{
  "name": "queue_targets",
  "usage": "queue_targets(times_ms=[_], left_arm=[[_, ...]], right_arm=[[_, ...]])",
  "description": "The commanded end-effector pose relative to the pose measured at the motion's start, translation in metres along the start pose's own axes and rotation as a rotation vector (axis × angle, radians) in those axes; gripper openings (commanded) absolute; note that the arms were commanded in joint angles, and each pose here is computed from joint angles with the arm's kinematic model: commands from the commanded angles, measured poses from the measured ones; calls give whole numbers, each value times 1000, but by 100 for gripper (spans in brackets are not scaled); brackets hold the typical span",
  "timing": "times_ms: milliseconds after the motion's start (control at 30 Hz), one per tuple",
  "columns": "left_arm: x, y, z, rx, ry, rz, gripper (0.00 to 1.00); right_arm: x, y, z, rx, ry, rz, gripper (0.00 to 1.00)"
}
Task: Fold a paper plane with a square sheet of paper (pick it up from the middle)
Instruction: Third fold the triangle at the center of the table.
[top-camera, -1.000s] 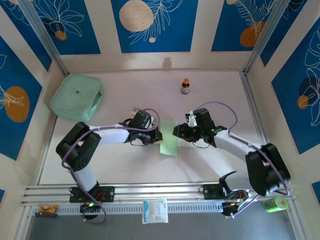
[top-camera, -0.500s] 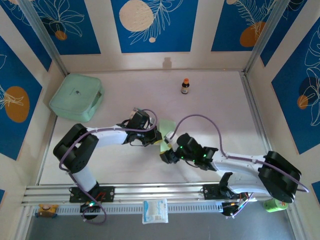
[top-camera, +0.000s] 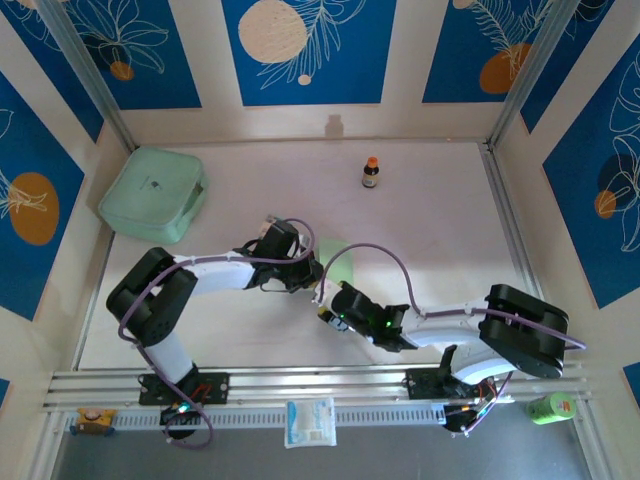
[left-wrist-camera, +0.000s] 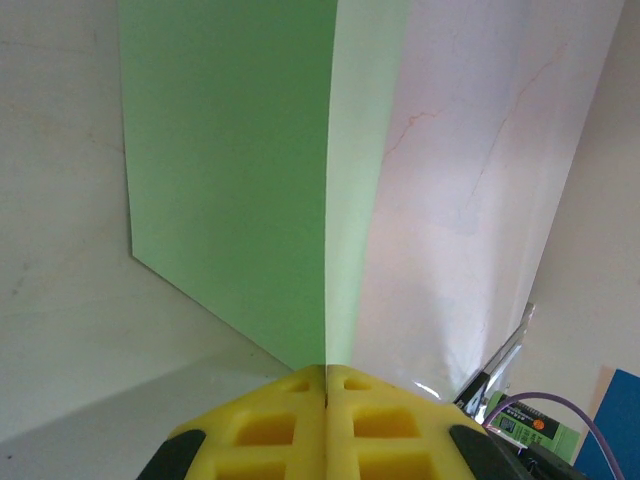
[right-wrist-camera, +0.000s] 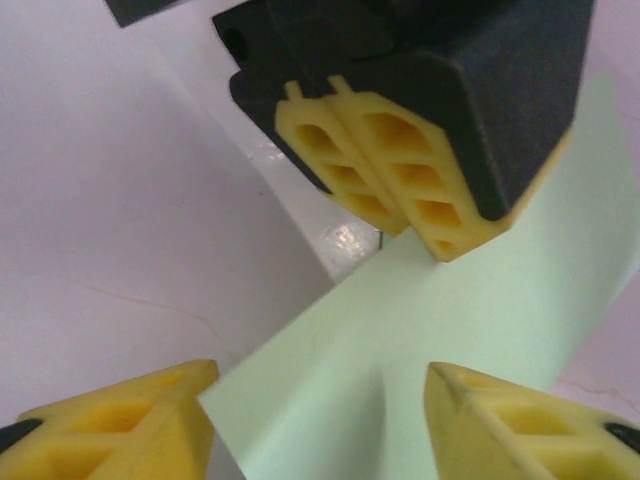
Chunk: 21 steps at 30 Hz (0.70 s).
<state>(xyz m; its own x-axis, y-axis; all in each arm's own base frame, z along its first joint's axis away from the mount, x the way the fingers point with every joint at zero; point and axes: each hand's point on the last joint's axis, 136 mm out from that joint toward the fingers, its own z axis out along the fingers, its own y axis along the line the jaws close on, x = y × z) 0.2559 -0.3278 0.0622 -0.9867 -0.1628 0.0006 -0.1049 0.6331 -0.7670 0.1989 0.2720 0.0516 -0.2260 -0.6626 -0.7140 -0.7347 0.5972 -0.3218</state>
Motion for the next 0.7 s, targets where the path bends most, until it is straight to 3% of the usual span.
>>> queue_targets(times_ms=[0,667], left_arm=[[0,-5,-3,19,6,11,0],[0,-2,-3,2,7,14,1]], right_arm=[[-14,-6,-2,52,-42,5,52],[-11,0,-11,-11,-58,71,32]])
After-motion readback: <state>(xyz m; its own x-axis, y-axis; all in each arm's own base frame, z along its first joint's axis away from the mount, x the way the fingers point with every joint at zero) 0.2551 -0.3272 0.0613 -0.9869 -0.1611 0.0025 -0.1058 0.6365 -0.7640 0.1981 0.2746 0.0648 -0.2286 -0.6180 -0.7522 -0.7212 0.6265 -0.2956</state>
